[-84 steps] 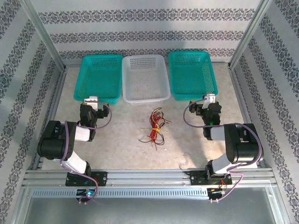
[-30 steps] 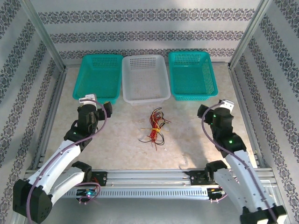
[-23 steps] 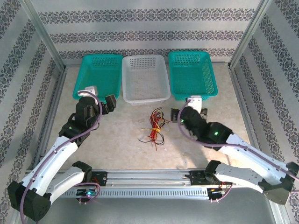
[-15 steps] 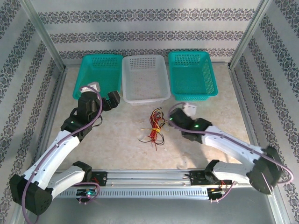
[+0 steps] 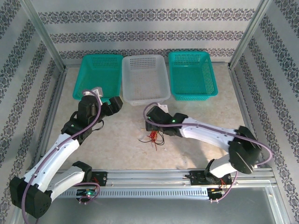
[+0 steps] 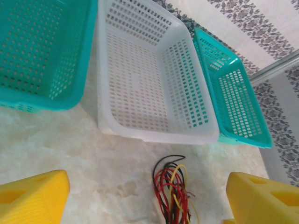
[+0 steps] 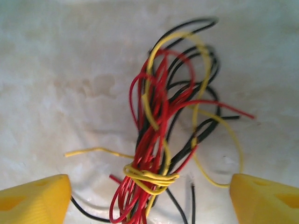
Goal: Untangle the cables
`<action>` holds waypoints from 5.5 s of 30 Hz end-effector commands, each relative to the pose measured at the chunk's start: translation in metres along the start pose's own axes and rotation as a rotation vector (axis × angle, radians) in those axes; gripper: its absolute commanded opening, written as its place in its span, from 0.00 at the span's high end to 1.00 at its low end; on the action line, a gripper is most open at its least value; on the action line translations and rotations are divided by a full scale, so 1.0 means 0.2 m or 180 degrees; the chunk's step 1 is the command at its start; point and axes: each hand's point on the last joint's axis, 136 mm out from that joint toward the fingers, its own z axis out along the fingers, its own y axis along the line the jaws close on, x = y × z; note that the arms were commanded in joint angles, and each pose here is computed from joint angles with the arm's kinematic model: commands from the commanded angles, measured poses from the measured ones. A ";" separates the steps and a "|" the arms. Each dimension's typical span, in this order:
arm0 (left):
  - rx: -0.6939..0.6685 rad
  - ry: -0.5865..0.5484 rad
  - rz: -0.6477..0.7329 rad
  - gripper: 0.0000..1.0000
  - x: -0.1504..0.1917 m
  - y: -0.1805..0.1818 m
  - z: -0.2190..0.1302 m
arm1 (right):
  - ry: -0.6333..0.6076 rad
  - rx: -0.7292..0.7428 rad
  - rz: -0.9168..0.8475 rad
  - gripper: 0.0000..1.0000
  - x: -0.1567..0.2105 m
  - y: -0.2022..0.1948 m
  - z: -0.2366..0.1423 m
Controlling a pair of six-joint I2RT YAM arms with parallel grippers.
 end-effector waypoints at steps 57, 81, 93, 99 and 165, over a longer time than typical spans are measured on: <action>0.2619 0.1064 -0.0421 0.01 0.09 -0.68 -0.15 | -0.1016 -0.1807 -0.1441 1.00 -0.41 0.43 -1.01; 0.3187 0.1080 -0.0638 0.40 0.04 -0.75 -0.20 | -0.0916 -0.2046 -0.1503 1.00 -0.40 0.51 -1.04; 0.3124 0.0915 -0.0600 0.94 -0.01 -0.73 -0.17 | -0.1025 -0.1741 -0.1255 0.80 -0.47 0.43 -0.98; 0.2195 0.0180 -0.1123 1.00 -0.15 -0.41 0.02 | -0.1601 -0.0276 -0.0625 0.02 -0.60 0.04 -0.93; 0.2750 0.0270 -0.1263 1.00 -0.13 -0.44 -0.01 | -0.0288 -0.1837 0.0110 0.76 -0.63 0.42 -0.66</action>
